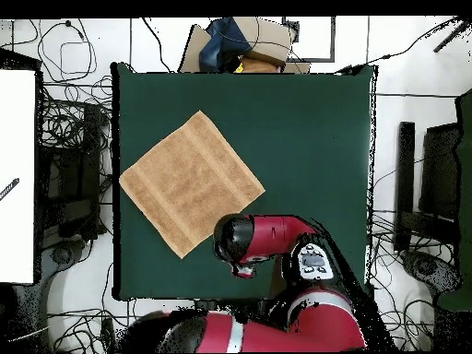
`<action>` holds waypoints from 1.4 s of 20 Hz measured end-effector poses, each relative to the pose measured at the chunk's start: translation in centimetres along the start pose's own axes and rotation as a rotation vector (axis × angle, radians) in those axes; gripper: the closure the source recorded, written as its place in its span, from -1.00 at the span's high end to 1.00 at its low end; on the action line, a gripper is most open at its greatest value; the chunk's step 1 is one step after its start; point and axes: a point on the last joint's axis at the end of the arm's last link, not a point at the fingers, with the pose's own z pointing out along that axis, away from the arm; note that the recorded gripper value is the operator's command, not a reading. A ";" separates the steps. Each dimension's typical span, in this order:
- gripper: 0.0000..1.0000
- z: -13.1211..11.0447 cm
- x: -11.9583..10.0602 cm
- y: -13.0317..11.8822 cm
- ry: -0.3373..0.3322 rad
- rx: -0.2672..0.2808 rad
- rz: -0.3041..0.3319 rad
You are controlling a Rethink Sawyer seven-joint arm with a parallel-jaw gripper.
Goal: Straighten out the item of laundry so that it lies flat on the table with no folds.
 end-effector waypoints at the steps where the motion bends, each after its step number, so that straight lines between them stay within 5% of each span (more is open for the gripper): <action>1: -1.00 0.3 -1.1 0.2 -0.064 -0.018 -0.033; 7: -1.00 1.7 -5.0 0.7 -0.280 -0.090 -0.151; 9: -1.00 2.4 -5.8 1.1 -0.297 -0.128 -0.167; 14: -1.00 4.2 -8.5 3.1 -0.175 -0.279 -0.094; 19: -1.00 6.7 -13.3 5.2 0.016 -0.416 0.086; 23: -1.00 7.3 -14.9 4.9 0.066 -0.442 0.135; 28: -1.00 7.2 -13.8 4.7 0.035 -0.441 0.089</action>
